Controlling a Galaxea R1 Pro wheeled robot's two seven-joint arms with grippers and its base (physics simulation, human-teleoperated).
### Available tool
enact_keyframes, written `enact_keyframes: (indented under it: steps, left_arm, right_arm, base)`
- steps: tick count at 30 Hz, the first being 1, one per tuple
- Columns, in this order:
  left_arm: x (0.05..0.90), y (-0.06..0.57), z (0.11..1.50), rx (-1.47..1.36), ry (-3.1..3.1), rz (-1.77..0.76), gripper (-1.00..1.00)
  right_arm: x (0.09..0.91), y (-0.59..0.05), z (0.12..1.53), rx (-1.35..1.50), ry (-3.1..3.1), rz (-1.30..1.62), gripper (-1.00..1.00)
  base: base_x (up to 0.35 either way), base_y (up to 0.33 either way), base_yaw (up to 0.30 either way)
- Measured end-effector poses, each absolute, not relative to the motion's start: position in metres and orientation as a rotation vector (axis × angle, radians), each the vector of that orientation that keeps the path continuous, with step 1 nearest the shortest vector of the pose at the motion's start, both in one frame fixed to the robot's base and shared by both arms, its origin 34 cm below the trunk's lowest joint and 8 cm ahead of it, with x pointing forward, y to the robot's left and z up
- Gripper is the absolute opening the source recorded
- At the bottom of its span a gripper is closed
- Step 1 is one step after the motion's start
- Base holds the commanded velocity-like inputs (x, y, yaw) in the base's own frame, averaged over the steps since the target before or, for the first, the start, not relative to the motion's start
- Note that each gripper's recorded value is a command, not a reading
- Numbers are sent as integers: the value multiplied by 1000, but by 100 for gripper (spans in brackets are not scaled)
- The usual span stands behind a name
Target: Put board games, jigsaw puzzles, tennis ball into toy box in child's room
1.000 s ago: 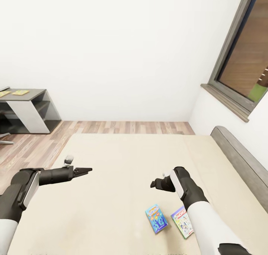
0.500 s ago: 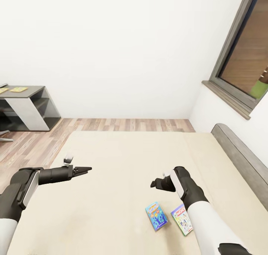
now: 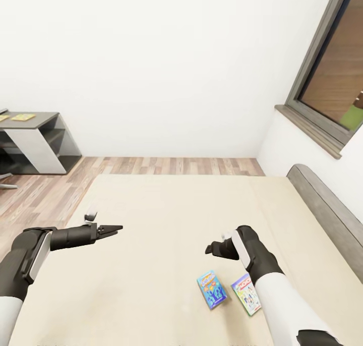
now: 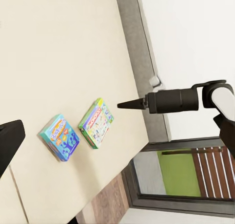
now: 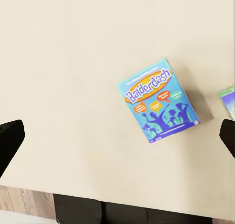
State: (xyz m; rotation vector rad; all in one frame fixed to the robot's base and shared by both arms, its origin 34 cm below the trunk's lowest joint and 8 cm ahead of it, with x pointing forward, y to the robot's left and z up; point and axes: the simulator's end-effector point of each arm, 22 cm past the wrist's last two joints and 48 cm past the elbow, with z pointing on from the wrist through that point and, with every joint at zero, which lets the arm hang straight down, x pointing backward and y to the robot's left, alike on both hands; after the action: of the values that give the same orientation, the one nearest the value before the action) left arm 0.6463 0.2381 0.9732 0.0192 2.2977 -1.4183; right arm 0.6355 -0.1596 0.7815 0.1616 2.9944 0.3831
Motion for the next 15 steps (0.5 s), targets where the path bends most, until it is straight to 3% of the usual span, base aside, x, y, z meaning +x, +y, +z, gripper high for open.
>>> enact_keyframes:
  steps: [15]
  left_arm:
    - [645,238,960,-2,2316,-1426,100]
  right_arm:
    - [629,-163,767,171,3022,379,100]
  base:
    - [0,0,0]
